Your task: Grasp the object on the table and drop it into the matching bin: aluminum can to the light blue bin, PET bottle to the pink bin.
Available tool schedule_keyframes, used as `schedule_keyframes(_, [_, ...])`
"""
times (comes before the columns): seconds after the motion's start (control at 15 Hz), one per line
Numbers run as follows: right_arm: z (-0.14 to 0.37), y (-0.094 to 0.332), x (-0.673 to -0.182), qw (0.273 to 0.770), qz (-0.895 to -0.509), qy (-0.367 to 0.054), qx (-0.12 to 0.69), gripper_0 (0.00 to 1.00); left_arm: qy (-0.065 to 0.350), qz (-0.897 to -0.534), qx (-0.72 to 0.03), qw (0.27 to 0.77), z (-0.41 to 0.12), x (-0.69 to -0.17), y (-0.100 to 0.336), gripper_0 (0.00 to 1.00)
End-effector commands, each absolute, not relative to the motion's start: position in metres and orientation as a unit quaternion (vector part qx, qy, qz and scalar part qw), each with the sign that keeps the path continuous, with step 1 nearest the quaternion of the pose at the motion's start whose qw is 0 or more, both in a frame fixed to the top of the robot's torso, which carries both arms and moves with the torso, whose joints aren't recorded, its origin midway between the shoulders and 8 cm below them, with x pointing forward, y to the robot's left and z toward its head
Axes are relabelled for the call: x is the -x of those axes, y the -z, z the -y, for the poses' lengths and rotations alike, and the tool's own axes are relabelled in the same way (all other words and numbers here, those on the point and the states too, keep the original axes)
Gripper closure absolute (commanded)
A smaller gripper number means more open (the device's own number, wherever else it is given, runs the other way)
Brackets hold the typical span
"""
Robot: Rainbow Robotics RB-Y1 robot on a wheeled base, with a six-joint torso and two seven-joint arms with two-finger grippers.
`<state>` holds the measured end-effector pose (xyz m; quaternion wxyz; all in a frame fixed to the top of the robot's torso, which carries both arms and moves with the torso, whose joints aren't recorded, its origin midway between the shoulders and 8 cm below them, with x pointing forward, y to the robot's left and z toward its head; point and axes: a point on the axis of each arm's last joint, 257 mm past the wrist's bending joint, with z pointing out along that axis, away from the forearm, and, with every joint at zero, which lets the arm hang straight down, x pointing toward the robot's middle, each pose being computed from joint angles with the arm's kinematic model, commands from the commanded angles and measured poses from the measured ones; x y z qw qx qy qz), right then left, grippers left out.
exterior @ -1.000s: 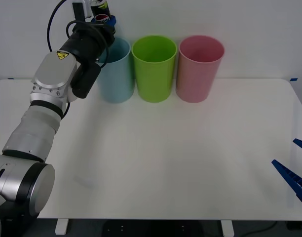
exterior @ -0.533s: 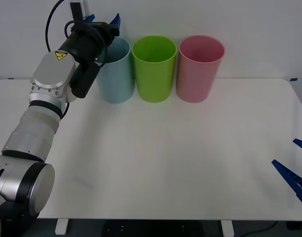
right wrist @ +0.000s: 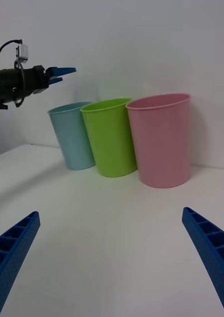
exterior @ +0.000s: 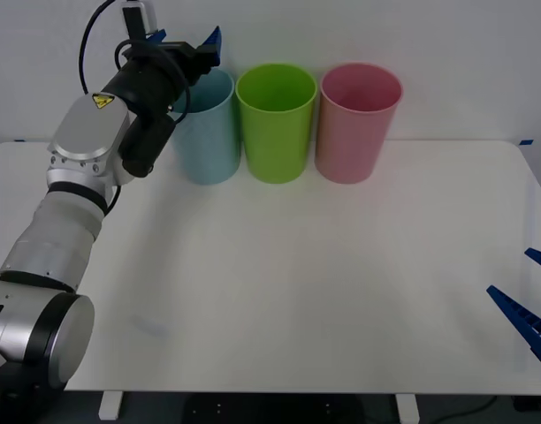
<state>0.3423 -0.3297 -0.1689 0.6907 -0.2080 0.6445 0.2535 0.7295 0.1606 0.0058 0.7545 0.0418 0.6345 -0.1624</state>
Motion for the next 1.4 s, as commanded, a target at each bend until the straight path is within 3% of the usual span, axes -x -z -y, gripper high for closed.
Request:
schedule_keyframes(0.07, [0.33,0.169,-0.342,0.691,-0.645,-0.253,0.208,0.0,0.193,-0.622,-0.039,0.758,-0.164,-0.713,-0.008,0.0])
schedule_keyframes(0.87, [0.33,0.169,-0.342,0.691,-0.645,-0.253,0.208,0.0,0.281,-0.614,-0.126,0.727,-0.177,-0.622,0.032,0.0])
schedule_keyframes(1.13, [0.33,0.169,-0.342,0.691,-0.645,-0.253,0.208,0.0,0.29,-0.618,-0.171,0.711,-0.186,-0.589,0.049,0.0])
schedule_keyframes(1.4, [0.33,0.169,-0.342,0.691,-0.645,-0.253,0.208,0.0,0.277,-0.628,-0.187,0.703,-0.24,-0.556,0.063,0.0])
